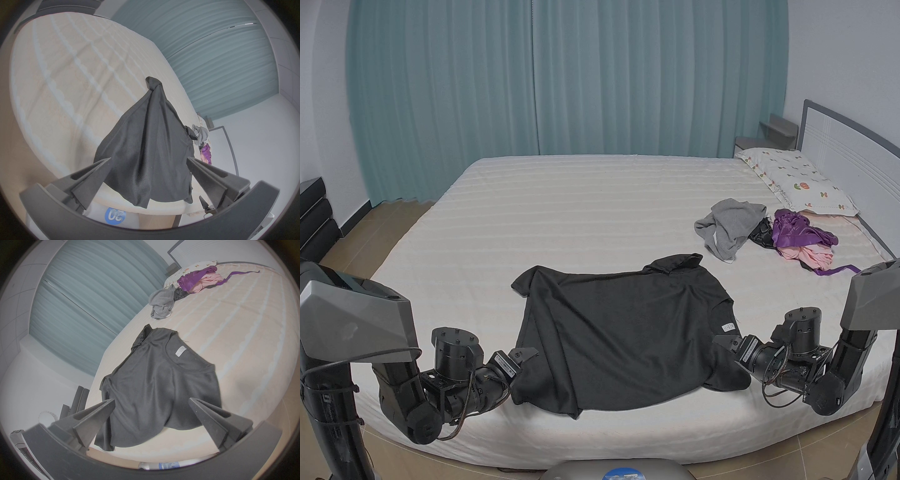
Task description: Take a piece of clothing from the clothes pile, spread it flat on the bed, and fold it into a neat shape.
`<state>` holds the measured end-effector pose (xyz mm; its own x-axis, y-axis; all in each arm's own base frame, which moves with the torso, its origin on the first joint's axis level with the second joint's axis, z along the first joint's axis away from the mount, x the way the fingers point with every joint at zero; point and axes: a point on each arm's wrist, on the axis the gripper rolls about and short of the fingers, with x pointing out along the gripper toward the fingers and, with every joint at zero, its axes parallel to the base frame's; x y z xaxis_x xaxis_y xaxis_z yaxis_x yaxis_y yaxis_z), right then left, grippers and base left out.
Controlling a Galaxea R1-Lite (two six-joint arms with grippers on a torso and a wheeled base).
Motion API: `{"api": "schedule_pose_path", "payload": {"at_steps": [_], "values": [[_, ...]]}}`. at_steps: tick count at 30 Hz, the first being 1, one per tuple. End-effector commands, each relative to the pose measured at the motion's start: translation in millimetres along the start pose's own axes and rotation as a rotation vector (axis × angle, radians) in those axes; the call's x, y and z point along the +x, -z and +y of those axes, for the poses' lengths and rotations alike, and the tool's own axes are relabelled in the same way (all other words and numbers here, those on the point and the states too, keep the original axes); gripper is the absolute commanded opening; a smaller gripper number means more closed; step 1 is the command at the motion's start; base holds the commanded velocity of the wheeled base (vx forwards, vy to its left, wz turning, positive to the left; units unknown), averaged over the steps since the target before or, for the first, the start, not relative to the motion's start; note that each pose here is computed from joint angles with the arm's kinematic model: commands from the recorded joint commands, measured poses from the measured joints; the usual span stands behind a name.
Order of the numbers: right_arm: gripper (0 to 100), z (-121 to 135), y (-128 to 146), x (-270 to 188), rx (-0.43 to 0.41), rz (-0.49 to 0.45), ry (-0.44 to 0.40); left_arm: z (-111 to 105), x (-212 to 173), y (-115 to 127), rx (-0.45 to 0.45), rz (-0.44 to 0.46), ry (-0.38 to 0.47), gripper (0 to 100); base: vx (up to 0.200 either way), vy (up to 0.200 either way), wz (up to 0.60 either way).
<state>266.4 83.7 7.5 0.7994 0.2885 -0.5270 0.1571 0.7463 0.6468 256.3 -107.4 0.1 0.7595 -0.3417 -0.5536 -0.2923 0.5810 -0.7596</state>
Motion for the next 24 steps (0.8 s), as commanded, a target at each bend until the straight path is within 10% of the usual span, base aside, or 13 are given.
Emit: {"api": "schedule_pose_path", "payload": {"at_steps": [1,24], "values": [[100,-1,0,-1,0.003,0.003,0.001,5,-6,2,0.006,0.003,-0.023,100,0.0,0.0,0.0],[100,-4,0,1,0.021,0.004,0.01,30,-19,28,0.143,0.091,-0.167,100,0.0,0.0,0.0]]}}
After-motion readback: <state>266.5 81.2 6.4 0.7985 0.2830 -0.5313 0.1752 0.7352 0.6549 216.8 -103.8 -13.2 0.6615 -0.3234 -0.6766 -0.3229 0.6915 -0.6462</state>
